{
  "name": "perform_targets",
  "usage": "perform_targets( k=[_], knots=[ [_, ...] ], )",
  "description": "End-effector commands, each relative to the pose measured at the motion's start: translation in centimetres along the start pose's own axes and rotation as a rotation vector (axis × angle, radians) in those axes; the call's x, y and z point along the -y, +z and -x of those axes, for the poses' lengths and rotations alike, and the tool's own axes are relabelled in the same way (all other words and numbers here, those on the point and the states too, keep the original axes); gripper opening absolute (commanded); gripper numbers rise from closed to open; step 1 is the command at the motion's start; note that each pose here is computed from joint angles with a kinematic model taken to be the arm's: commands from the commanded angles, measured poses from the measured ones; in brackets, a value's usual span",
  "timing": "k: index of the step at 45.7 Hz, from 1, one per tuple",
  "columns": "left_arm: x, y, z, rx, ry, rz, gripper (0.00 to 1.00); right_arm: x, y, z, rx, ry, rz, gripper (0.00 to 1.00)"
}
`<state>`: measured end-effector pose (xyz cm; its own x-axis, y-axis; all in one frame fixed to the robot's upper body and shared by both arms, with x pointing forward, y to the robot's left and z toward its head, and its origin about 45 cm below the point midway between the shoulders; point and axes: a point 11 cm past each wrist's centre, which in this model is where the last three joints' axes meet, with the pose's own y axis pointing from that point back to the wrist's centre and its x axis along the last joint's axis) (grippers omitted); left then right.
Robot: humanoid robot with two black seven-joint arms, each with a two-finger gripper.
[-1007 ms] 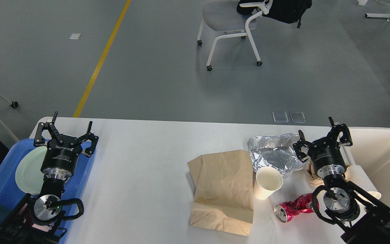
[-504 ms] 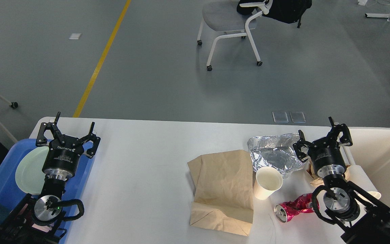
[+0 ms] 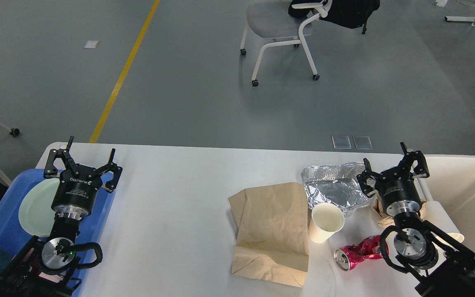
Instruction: Tidy desktop
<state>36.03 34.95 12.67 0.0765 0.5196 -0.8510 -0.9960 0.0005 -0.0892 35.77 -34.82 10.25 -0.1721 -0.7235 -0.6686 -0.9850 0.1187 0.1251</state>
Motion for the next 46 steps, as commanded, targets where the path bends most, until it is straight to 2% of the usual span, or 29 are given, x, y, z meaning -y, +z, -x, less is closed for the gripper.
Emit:
perform_targets(
  k=[1,8,12,16,23,31,46],
  knots=[
    [0.0,0.0,0.0,0.000,-0.001,0.000,0.96,0.4,-0.4,0.0,-0.008,0.003,-0.007,1.00],
    [0.0,0.0,0.0,0.000,0.001,0.000,0.96,0.9,-1.0,0.2,0.005,0.008,-0.025,1.00],
    [0.0,0.0,0.0,0.000,-0.001,0.001,0.96,1.9,-3.3,0.2,0.024,0.027,-0.085,1.00],
    [0.0,0.0,0.0,0.002,-0.001,0.000,0.96,2.2,-7.1,-2.2,0.053,0.104,-0.180,1.00],
    [0.0,0.1,0.0,0.001,-0.001,0.001,0.96,1.3,-11.9,-5.3,-0.059,0.129,-0.206,1.00],
    [0.0,0.1,-0.1,0.002,0.001,0.003,0.96,0.4,-12.9,-7.4,-0.116,0.175,-0.163,1.00],
    [0.0,-0.1,0.1,-0.001,-0.005,-0.005,0.96,-0.2,-12.5,-8.3,-0.122,0.192,-0.150,1.00]
  ],
)
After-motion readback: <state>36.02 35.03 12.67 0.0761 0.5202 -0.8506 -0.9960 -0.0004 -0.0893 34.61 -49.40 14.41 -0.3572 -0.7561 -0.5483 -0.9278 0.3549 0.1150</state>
